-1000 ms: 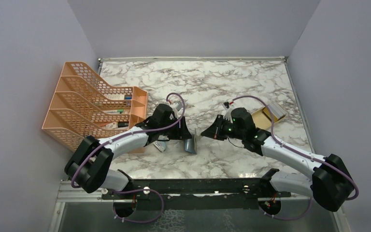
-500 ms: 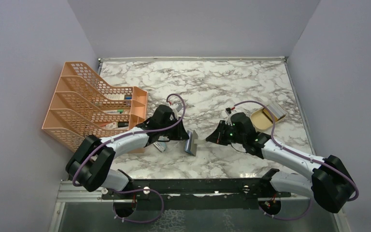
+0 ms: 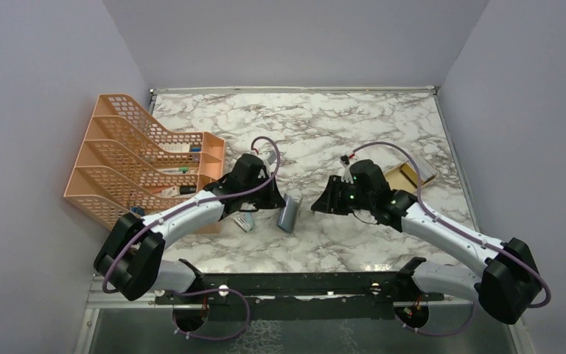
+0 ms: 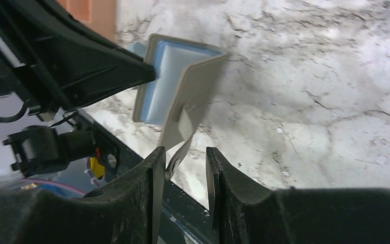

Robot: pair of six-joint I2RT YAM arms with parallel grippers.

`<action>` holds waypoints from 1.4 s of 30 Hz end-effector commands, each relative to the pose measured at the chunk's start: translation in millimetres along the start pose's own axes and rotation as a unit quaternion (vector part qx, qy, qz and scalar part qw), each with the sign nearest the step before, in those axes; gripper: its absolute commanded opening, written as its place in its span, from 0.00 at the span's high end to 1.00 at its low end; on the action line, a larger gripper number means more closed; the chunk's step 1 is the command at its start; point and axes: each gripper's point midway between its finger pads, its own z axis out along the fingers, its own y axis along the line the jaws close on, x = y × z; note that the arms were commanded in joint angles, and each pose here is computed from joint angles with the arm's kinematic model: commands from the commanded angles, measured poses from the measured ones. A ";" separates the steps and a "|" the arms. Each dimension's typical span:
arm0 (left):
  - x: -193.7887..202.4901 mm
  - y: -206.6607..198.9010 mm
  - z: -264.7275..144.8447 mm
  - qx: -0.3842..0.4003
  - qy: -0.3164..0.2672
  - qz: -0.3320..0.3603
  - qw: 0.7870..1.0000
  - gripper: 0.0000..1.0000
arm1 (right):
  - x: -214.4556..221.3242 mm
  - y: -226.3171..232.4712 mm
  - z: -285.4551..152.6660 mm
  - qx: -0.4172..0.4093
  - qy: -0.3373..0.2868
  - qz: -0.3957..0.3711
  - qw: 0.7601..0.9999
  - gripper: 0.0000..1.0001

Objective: Put the credit cards into the card holder
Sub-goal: Open the card holder at the center of the board.

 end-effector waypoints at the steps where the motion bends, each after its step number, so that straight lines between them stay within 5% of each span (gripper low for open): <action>1: -25.8 -4.3 -15.4 -0.032 -0.038 0.000 0.999 1.00 | -6.1 38.8 -11.7 -0.065 0.013 -0.009 0.998 0.64; 22: -28.3 17.5 -14.3 -0.100 -0.035 -0.007 0.994 1.00 | 0.8 124.7 24.0 -0.164 0.037 -0.047 0.985 0.63; 42: -10.7 23.4 -10.3 -0.091 -0.017 -0.016 0.996 1.00 | 42.9 35.3 90.8 -0.018 0.077 -0.045 0.996 0.68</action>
